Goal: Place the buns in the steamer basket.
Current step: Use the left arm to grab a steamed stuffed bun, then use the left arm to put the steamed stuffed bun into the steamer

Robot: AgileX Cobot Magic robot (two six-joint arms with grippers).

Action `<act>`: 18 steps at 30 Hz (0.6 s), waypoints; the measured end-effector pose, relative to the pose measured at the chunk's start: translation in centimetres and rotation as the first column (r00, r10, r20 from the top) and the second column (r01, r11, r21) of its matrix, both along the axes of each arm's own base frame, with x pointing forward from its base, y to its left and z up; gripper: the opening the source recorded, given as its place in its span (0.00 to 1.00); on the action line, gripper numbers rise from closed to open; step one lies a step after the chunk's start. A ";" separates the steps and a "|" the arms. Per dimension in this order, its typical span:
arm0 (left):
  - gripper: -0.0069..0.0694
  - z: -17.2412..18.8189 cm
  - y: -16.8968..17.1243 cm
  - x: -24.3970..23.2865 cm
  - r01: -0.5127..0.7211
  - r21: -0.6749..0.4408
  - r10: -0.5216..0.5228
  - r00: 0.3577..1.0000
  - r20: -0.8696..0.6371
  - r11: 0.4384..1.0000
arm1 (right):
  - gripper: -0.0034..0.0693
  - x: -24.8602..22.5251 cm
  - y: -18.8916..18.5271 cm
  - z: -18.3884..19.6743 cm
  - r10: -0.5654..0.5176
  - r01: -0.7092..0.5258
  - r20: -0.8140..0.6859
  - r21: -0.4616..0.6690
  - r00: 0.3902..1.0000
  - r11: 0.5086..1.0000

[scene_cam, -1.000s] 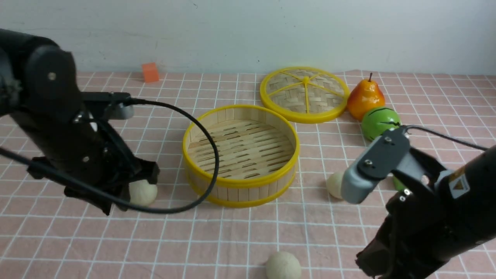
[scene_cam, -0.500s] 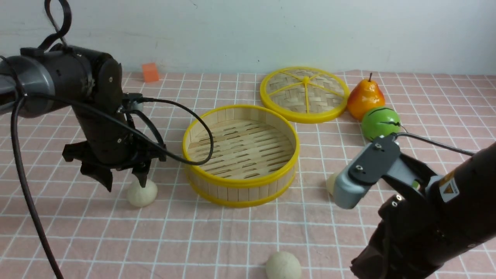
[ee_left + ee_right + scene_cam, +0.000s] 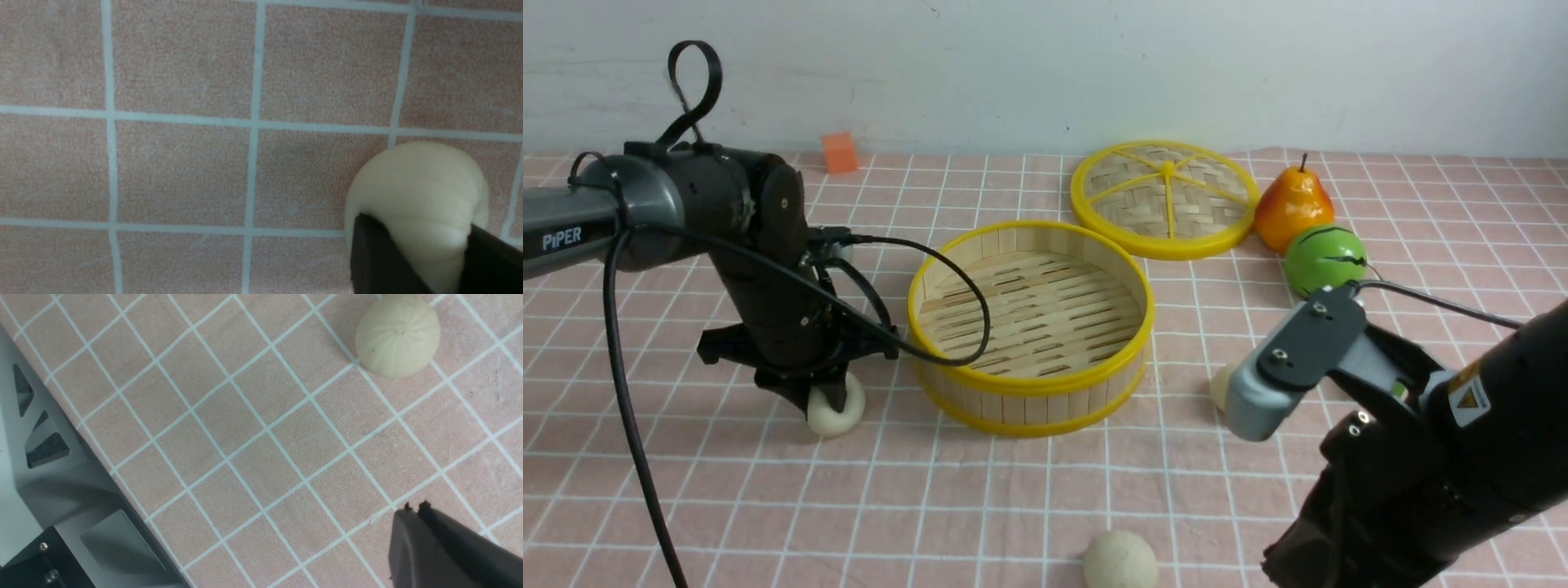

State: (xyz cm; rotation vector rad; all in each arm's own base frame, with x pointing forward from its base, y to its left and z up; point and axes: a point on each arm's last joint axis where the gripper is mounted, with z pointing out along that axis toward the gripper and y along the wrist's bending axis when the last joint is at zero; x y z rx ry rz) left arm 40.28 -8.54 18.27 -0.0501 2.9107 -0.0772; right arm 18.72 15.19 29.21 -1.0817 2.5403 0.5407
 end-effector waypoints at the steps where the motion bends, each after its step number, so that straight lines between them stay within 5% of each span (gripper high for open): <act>1: 0.15 0.6 0.0 0.1 0.008 0.003 -0.008 1.000 -0.004 1.000 | 0.06 0.0 0.0 0.0 0.000 0.000 0.000 0.000 1.000 1.000; 7: 0.08 6.2 -1.5 0.4 0.078 -0.003 -0.078 0.994 0.082 0.997 | 0.06 0.1 0.0 0.0 -0.005 0.004 0.010 0.005 1.000 1.000; 11: 0.08 12.3 -6.4 -0.2 0.200 -0.091 -0.169 0.947 0.273 0.976 | 0.07 0.4 0.2 0.2 -0.020 0.019 0.044 0.023 0.999 1.000; 18: 0.14 9.7 -10.4 0.8 0.259 -0.131 -0.210 0.929 0.304 0.957 | 0.08 0.8 0.4 -0.4 -0.023 0.022 0.021 0.010 1.000 1.000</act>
